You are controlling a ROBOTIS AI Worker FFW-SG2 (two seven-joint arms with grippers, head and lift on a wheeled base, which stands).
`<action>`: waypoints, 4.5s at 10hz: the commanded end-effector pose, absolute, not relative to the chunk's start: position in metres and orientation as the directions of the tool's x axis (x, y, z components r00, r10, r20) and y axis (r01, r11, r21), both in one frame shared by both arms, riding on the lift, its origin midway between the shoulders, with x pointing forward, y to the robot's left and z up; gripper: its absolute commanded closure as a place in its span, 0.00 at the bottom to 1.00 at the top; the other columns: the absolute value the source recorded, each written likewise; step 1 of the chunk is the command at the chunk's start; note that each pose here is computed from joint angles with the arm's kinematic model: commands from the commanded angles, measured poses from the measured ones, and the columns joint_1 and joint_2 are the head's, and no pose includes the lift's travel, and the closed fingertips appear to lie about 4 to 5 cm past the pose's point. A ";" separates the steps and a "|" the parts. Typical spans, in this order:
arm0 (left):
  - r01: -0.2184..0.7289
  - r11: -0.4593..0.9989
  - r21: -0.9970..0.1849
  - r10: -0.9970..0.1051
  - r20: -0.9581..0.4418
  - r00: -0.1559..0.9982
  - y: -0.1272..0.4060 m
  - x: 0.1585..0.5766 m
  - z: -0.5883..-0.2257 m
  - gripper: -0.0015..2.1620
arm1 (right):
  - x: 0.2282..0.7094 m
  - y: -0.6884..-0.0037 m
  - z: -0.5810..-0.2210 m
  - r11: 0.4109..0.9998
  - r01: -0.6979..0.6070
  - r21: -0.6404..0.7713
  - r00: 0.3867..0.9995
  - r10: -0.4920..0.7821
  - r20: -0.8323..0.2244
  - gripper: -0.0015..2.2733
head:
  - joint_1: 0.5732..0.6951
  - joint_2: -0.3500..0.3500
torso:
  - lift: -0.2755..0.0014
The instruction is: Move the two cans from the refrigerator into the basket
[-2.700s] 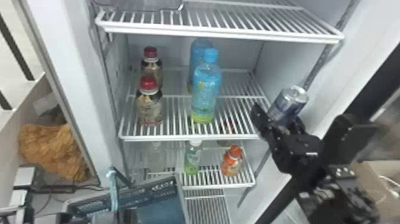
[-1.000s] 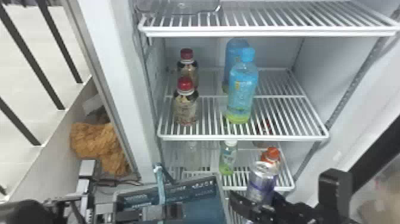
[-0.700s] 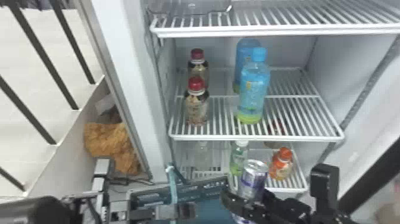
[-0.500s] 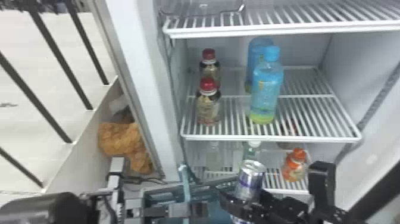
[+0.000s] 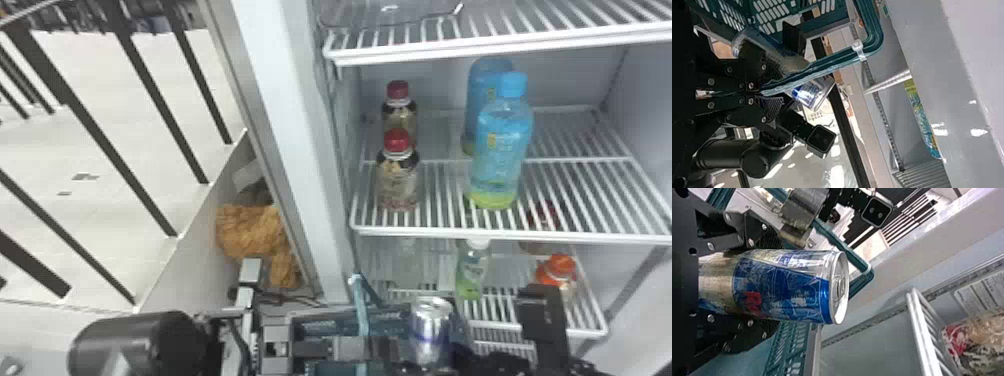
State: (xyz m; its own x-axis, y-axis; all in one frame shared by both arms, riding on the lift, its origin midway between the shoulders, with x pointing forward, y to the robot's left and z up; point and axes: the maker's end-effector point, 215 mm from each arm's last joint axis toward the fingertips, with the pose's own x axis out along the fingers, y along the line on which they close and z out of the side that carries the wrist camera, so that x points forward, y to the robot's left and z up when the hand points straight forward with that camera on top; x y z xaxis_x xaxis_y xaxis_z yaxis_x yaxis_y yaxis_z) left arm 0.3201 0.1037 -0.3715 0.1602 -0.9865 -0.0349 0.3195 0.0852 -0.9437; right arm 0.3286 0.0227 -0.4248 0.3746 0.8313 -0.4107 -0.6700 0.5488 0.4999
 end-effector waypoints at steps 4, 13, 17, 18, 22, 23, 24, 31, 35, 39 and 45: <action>0.319 0.078 -0.945 -0.986 -0.026 0.162 0.104 0.320 -0.371 0.55 | 0.331 0.009 -0.434 0.579 -0.648 0.496 0.393 0.811 -0.433 0.15 | 1.00 0.82 | 0.91; 0.315 0.082 -0.945 -0.985 -0.029 0.168 0.107 0.319 -0.372 0.55 | 0.301 -0.094 -0.382 0.684 -0.540 0.491 0.569 0.726 -0.386 0.15 | 1.00 0.61 | 0.91; 0.303 0.089 -0.949 -0.984 -0.037 0.174 0.109 0.318 -0.375 0.55 | 0.311 -0.156 -0.363 0.789 -0.544 0.285 0.756 0.608 -0.241 0.15 | 1.00 0.44 | 0.91; 0.299 0.088 -0.950 -0.984 -0.037 0.173 0.109 0.318 -0.377 0.55 | 0.308 -0.173 -0.367 0.821 -0.542 0.177 0.784 0.571 -0.245 0.15 | 1.00 0.41 | 0.91; 0.288 0.086 -0.954 -0.982 -0.033 0.184 0.110 0.316 -0.379 0.55 | 0.303 -0.251 -0.375 0.866 -0.457 -0.204 0.879 0.403 -0.256 0.15 | 1.00 0.27 | 0.91; 0.288 0.083 -0.954 -0.982 -0.029 0.187 0.109 0.317 -0.379 0.55 | 0.296 -0.267 -0.374 0.866 -0.426 -0.262 0.896 0.363 -0.255 0.15 | 1.00 0.19 | 0.91; 0.283 0.084 -0.955 -0.981 -0.030 0.193 0.110 0.318 -0.380 0.55 | 0.294 -0.278 -0.373 0.864 -0.405 -0.298 0.906 0.337 -0.256 0.15 | 1.00 0.11 | 0.91; 0.278 0.078 -0.957 -0.981 -0.024 0.193 0.108 0.317 -0.381 0.55 | 0.304 -0.274 -0.378 0.854 -0.428 -0.297 0.899 0.365 -0.244 0.15 | 1.00 0.06 | 0.91; 0.276 0.079 -0.958 -0.980 -0.025 0.195 0.108 0.316 -0.382 0.55 | 0.302 -0.275 -0.383 0.860 -0.425 -0.282 0.898 0.362 -0.249 0.15 | 1.00 0.06 | 0.91; 0.267 0.073 -0.961 -0.979 -0.018 0.204 0.111 0.314 -0.383 0.55 | 0.304 -0.277 -0.382 0.865 -0.417 -0.278 0.902 0.357 -0.241 0.15 | 1.00 0.06 | 0.91; 0.270 0.069 -0.961 -0.979 -0.013 0.204 0.110 0.315 -0.381 0.55 | 0.306 -0.276 -0.376 0.867 -0.412 -0.280 0.906 0.357 -0.229 0.15 | 1.00 0.05 | 0.91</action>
State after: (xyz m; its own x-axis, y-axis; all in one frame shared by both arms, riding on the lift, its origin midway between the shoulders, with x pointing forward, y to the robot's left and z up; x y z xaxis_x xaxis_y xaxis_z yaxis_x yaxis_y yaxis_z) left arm 0.3134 0.1107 -0.3822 0.2050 -0.9787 -0.0142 0.2656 0.0695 -0.9616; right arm 0.3047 -0.2768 -0.3776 0.9053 0.3549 -0.2333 -0.4120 0.8674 -0.2791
